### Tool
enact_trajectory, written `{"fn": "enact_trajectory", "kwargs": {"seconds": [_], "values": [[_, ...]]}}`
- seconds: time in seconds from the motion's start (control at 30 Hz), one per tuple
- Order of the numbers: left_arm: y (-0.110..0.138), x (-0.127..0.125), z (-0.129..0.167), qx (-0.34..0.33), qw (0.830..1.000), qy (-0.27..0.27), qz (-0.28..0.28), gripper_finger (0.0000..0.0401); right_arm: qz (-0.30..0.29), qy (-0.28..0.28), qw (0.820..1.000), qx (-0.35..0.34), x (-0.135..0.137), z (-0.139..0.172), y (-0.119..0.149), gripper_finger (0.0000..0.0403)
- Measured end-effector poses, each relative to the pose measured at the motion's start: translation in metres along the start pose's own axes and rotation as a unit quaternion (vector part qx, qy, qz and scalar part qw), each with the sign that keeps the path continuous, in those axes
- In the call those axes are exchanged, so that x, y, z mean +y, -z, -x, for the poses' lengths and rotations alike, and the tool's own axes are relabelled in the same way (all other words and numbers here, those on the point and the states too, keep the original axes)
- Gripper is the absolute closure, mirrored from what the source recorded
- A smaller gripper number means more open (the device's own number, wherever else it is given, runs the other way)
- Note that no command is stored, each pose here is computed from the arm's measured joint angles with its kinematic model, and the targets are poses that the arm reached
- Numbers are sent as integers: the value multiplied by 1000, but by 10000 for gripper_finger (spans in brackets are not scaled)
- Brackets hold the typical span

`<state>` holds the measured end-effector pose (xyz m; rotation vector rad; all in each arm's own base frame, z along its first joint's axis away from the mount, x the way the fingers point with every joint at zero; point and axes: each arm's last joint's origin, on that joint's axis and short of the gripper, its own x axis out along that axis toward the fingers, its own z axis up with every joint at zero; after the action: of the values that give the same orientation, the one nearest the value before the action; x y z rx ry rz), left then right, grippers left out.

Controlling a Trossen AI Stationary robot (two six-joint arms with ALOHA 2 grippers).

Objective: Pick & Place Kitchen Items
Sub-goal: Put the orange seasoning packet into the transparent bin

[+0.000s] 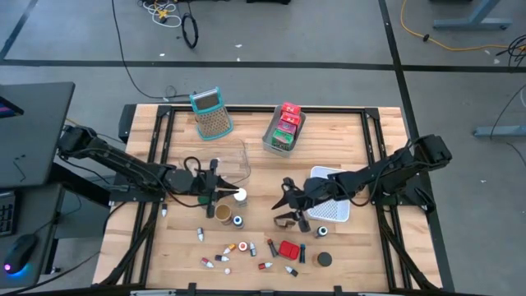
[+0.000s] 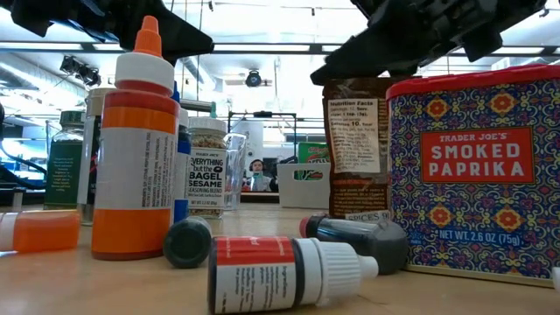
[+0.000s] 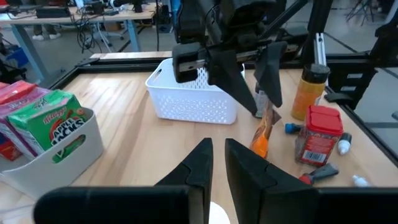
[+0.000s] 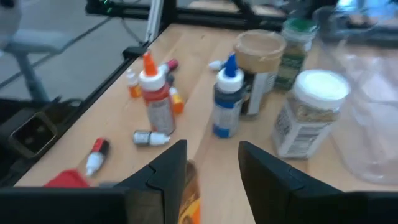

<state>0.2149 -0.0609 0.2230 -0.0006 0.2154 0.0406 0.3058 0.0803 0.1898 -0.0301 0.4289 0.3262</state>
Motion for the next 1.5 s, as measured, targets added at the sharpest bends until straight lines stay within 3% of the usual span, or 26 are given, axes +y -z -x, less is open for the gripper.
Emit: {"fn": "enact_trajectory", "kwargs": {"seconds": [0.27,0.43,0.7,0.87,1.03,1.13,1.27,1.4,1.5], "values": [[0,0,0,0,1000,4,22,351,-23,-16,1000,9,0,0,2,247],[0,0,0,0,999,4,32,351,-53,-46,996,52,2,1,10,247],[0,0,0,0,999,4,32,351,-52,36,994,89,-3,2,17,253],[0,0,0,0,999,5,32,351,-53,46,994,89,-6,2,17,299],[0,0,0,0,999,5,32,351,-50,52,994,81,-12,2,16,383],[0,0,0,0,999,6,31,351,-23,53,998,36,-15,3,7,391],[0,0,0,0,1000,5,31,351,25,83,993,-81,-23,13,-21,389],[-5,0,0,-24,999,-1,26,351,23,181,968,-170,-36,23,-50,397],[-24,-1,4,-71,997,-27,-8,351,-31,252,934,-251,-46,27,-77,397]]}}
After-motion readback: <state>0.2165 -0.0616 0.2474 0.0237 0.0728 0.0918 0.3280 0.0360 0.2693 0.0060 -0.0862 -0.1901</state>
